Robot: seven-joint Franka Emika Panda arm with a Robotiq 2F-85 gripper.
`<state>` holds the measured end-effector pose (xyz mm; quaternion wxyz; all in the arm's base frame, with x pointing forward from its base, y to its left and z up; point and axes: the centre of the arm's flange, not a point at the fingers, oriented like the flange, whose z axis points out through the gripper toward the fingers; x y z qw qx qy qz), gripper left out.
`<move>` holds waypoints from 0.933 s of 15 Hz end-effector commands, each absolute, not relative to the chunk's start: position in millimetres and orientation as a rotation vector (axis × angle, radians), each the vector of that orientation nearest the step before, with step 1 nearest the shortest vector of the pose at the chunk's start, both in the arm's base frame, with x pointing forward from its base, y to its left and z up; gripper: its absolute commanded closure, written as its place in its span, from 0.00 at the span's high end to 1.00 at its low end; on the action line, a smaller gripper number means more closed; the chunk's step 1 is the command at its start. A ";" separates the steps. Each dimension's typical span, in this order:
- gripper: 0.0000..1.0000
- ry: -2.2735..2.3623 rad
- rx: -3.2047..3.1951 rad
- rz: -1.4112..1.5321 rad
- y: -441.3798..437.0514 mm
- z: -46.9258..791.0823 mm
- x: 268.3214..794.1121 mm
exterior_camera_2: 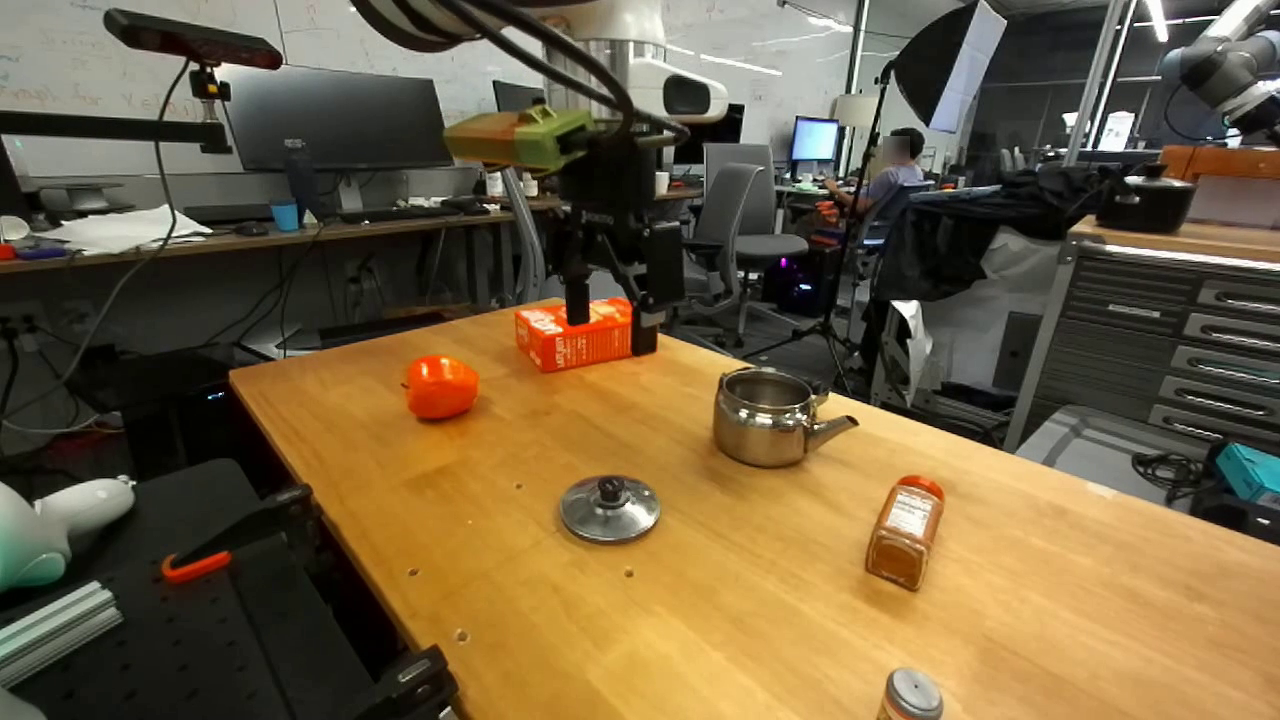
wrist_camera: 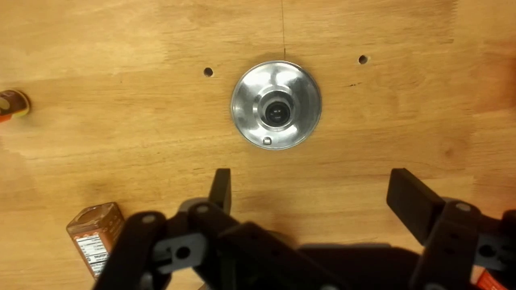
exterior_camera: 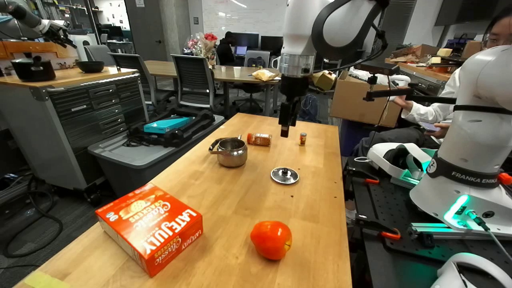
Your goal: Take the lid and put it on the teapot
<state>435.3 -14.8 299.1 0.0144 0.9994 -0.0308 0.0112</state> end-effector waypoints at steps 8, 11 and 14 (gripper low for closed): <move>1.00 -0.117 3.109 -0.038 -16.1 240.5 468.5; 1.00 -0.116 3.110 -0.093 -16.6 224.2 475.0; 1.00 -0.129 3.100 -0.151 -17.4 207.5 480.1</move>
